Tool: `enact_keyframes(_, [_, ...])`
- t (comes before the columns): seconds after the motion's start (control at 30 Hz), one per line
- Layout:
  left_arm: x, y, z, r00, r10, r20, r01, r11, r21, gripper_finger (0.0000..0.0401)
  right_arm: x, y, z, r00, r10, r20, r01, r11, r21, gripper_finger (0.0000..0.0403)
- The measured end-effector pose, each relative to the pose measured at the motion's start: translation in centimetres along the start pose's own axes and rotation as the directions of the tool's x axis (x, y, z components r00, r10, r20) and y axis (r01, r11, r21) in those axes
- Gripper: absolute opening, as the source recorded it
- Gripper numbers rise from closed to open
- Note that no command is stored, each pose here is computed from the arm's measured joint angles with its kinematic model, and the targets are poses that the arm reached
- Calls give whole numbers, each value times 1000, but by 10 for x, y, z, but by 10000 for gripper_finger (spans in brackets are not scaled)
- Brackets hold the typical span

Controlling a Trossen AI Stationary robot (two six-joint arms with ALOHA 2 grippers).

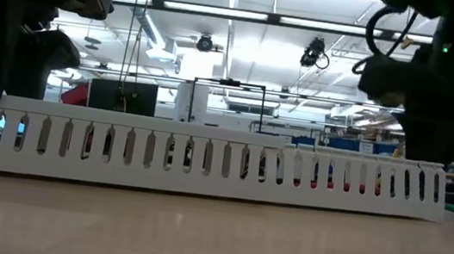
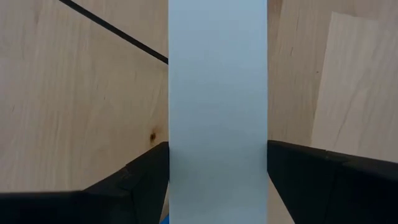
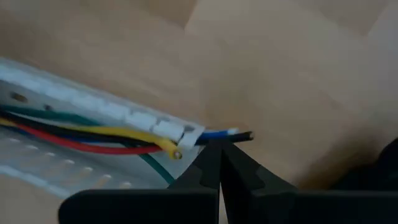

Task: Ziptie cables
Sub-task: Close the white cable duct

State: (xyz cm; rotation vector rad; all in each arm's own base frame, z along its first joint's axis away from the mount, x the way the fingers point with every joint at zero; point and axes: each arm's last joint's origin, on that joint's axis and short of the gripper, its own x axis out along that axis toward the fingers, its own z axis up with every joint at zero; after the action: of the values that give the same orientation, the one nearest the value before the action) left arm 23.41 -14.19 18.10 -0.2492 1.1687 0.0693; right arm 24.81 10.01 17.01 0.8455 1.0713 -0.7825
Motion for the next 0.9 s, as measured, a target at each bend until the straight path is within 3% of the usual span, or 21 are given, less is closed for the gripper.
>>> enact_keyframes(0.1, [0,0,0,1000,0,0,0,1000,-1,241,12,4,-7,999,-16,-43,15,1000,-15,0])
enact_keyframes(0.33, [0,0,-1,1000,-6,-15,6,1000,9,241,25,17,-11,998,67,-15,-67,998,-10,0])
enact_keyframes(0.53, [0,0,0,1000,-7,-11,7,1000,0,241,22,10,-13,1000,2,30,-3,1000,18,0])
enact_keyframes(0.9, [1,1,1,999,-22,-29,22,999,33,241,36,32,-11,983,182,33,-182,983,-2,0])
